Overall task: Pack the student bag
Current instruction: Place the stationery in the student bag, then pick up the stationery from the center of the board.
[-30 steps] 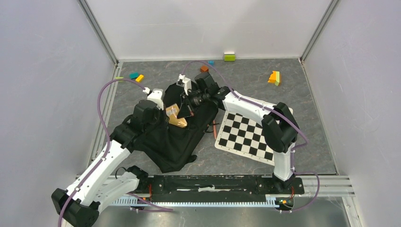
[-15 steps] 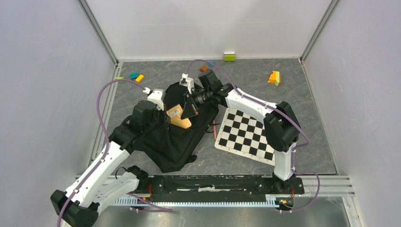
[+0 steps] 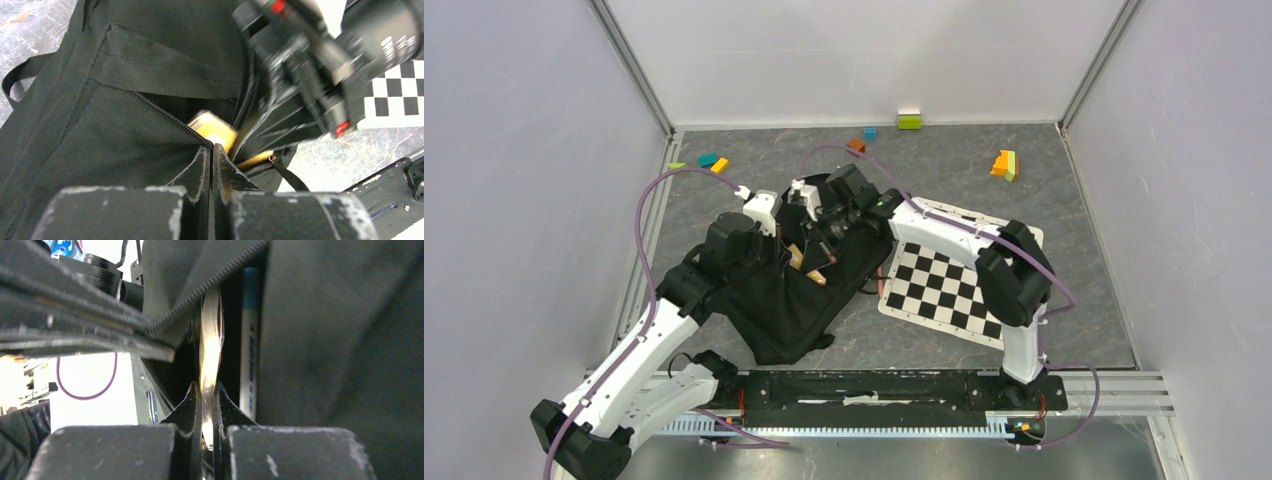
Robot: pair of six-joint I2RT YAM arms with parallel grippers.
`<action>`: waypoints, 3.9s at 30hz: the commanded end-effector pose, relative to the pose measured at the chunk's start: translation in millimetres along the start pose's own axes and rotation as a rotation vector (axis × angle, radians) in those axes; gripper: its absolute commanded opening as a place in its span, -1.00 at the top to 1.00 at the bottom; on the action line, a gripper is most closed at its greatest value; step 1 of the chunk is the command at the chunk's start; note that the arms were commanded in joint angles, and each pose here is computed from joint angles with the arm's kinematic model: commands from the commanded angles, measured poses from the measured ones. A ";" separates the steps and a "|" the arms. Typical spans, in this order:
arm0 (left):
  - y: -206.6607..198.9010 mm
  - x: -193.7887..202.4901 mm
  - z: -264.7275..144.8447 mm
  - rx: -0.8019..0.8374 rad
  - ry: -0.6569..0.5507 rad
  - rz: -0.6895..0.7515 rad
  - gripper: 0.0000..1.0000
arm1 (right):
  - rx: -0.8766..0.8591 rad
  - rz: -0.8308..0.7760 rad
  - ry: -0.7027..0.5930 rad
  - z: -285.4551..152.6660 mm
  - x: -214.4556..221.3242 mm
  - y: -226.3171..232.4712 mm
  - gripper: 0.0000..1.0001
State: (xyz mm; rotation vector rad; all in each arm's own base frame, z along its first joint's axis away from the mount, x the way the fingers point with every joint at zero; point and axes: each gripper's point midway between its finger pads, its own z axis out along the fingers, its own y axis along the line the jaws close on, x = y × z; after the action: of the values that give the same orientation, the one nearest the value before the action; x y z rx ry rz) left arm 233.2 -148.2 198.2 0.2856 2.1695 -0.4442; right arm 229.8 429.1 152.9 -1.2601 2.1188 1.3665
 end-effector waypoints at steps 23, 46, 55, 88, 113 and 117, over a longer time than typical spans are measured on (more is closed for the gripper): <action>34.1 -45.2 -4.6 -0.197 -0.178 0.063 0.92 | 0.179 -0.106 -0.190 -38.1 -27.7 39.7 -0.56; 65.6 -28.0 -6.9 -0.346 -0.161 0.100 0.92 | 0.932 0.024 -0.304 -117.4 100.6 -56.0 -0.22; 63.3 -29.2 -10.3 -0.332 -0.174 0.093 0.91 | 1.014 0.007 -0.264 -93.2 106.8 -84.1 -0.03; 64.6 -44.1 -23.9 -0.354 -0.219 0.078 0.89 | 1.068 0.155 -0.181 -87.3 164.8 -89.1 1.00; 65.8 -35.1 -24.6 -0.356 -0.213 0.038 0.90 | 0.751 -0.018 -0.374 -131.6 67.2 38.4 1.00; 65.6 -31.9 -25.1 -0.351 -0.211 0.032 0.90 | 0.626 -0.080 -0.320 -101.1 25.6 60.2 1.00</action>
State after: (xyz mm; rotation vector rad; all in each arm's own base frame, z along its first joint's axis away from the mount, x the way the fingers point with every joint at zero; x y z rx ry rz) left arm 251.9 -89.2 201.9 0.1545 2.0716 -0.0820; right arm 190.9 286.5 183.7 -0.6252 2.0904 0.5442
